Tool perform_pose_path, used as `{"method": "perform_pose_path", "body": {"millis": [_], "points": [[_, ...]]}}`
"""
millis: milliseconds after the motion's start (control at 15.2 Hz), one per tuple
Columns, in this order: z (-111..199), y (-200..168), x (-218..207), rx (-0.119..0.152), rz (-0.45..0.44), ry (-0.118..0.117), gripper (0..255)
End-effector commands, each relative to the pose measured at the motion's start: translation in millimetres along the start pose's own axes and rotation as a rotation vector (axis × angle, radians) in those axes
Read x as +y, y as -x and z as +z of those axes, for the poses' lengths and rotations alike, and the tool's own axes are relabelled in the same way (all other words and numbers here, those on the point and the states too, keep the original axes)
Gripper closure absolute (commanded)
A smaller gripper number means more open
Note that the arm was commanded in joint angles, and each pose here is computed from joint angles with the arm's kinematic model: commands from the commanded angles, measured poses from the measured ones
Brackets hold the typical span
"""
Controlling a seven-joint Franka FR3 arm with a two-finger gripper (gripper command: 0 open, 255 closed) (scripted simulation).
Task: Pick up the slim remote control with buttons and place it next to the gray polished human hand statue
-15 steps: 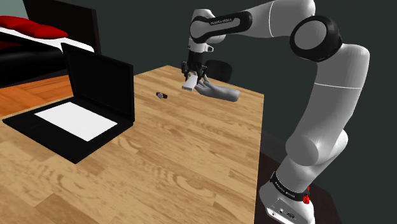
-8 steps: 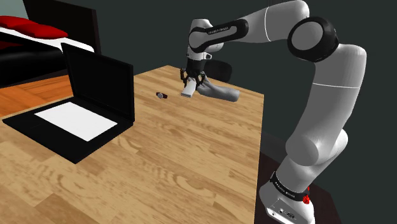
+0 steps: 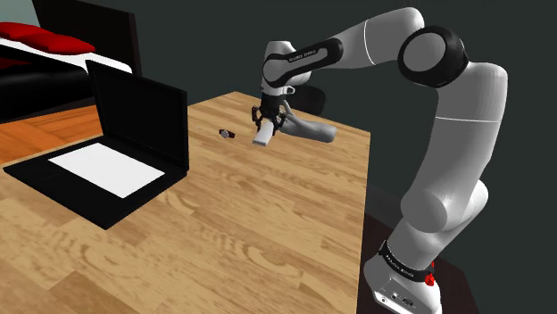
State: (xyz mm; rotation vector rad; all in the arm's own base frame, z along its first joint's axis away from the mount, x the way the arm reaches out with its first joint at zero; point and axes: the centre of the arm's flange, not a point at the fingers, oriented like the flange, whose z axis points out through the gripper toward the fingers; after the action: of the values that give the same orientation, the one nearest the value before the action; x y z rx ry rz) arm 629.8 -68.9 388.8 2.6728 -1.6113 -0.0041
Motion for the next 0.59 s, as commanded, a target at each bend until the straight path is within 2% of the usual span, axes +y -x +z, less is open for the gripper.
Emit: {"method": "perform_pose_path", "body": {"millis": [0,528], "points": [[10.5,0.0,-0.5,0.001,0.000,-0.001,255],[45.2,0.3,-1.2,0.001,0.000,-0.001,255]]}}
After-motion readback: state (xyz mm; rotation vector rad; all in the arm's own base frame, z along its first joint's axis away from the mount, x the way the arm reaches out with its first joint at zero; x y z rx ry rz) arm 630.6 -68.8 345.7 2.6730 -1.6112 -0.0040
